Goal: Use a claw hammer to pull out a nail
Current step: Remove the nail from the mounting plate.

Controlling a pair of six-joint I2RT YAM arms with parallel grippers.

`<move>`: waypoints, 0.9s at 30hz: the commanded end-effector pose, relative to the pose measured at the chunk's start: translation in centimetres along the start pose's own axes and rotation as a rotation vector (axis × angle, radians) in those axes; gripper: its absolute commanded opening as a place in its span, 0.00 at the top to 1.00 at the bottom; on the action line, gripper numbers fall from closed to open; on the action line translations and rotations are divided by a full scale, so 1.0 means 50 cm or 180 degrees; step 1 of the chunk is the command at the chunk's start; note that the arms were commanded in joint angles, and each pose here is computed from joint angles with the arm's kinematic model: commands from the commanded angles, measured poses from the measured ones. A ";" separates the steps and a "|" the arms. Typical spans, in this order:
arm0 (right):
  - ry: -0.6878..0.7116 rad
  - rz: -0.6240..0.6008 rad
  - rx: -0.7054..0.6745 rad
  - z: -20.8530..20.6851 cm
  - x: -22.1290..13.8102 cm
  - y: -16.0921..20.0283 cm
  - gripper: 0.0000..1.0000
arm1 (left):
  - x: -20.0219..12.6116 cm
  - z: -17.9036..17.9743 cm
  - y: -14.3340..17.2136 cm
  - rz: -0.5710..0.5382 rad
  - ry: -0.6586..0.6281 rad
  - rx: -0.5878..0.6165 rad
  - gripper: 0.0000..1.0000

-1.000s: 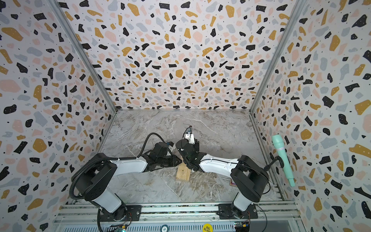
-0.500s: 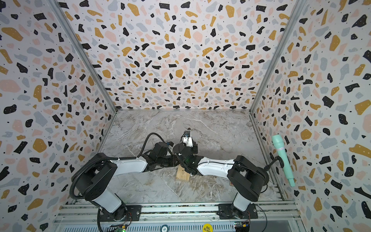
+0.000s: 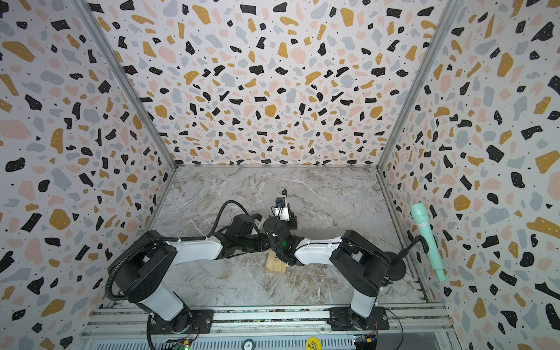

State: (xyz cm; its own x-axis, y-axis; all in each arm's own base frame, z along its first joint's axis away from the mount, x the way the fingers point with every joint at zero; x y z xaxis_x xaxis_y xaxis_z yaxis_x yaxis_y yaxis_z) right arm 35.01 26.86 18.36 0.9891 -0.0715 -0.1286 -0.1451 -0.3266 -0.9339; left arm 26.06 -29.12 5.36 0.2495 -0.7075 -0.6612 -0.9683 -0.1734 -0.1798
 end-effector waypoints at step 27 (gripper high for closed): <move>-0.0256 -0.0603 0.0320 -0.012 -0.032 -0.073 1.00 | 0.018 0.097 0.060 0.0297 -0.0492 -0.0234 0.76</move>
State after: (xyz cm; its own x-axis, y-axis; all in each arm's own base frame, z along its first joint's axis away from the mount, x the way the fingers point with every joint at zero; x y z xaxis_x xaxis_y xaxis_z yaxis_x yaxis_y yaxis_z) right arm 34.31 27.63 18.59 0.9971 0.0467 -0.0604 -0.0425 -0.3184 -0.9470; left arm 26.06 -29.13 5.36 0.2476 -0.7091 -0.6602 -0.9688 -0.1726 -0.1779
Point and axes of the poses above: each gripper's point midway between its finger pads, its own x axis out along the fingers, its own z axis along the line the jaws close on, y = z × x, the point moved 1 cm from there along -x, back along the fingers, and after that the axes turned 14 degrees about -x, right-handed, at the moved point
